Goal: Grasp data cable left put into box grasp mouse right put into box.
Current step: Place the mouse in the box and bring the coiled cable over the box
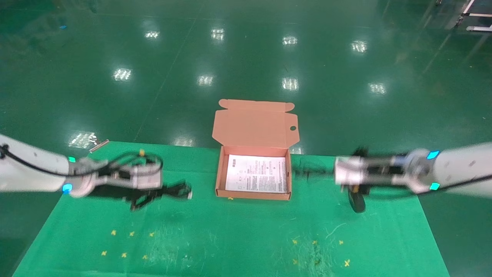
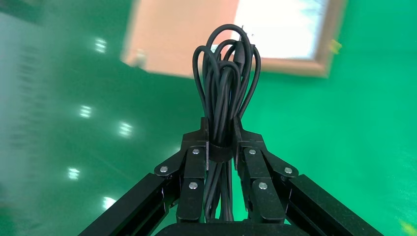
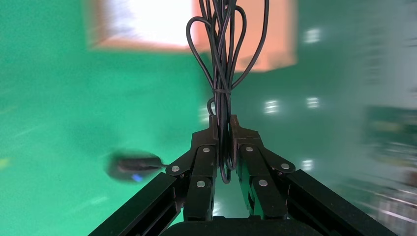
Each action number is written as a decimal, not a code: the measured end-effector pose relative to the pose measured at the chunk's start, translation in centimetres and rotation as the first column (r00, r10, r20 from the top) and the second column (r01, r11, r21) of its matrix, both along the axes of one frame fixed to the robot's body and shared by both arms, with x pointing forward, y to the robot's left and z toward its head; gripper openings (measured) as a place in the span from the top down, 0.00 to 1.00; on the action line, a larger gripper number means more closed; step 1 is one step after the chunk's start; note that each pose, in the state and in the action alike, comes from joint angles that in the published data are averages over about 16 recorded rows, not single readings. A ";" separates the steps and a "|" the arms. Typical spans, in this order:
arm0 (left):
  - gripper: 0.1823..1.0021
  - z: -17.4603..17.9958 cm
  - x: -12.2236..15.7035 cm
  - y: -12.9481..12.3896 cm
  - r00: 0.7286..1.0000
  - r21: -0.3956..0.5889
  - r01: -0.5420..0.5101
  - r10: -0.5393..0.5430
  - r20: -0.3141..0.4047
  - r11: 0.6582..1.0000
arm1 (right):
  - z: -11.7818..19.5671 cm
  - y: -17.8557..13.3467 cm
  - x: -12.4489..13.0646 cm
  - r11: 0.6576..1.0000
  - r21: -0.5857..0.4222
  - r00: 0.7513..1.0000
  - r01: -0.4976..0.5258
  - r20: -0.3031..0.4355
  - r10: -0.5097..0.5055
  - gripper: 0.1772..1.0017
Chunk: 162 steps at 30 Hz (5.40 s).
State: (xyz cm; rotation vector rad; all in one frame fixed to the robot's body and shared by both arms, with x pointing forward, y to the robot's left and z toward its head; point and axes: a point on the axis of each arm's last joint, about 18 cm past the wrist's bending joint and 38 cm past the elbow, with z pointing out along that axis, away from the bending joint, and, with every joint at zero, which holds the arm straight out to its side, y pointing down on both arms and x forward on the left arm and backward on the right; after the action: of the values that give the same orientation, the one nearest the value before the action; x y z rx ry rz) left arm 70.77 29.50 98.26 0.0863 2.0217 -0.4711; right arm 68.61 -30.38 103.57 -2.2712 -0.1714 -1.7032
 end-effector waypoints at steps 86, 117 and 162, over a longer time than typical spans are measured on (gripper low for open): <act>0.90 1.0 -1.9 -0.4 0.949 0.043 -0.299 0.292 0.118 0.953 | -2.2 20.0 5.7 0.951 0.125 0.959 -0.283 0.023 0.282 0.95; 0.90 0.8 -2.0 -0.7 0.950 0.044 -0.296 0.290 0.117 0.954 | -9.0 14.5 8.6 0.957 0.291 0.980 -0.005 -0.188 0.062 0.94; 0.90 -5.9 4.6 -19.6 0.977 -0.020 0.137 -0.132 0.165 0.990 | -2.8 -3.6 2.1 0.948 0.273 0.986 0.165 -0.052 -0.157 0.03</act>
State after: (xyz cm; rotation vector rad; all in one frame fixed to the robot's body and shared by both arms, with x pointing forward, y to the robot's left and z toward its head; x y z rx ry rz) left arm 75.35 9.92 92.34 0.2371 1.8540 -0.5626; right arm 70.68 -34.02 100.80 -2.1479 0.2516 -1.6505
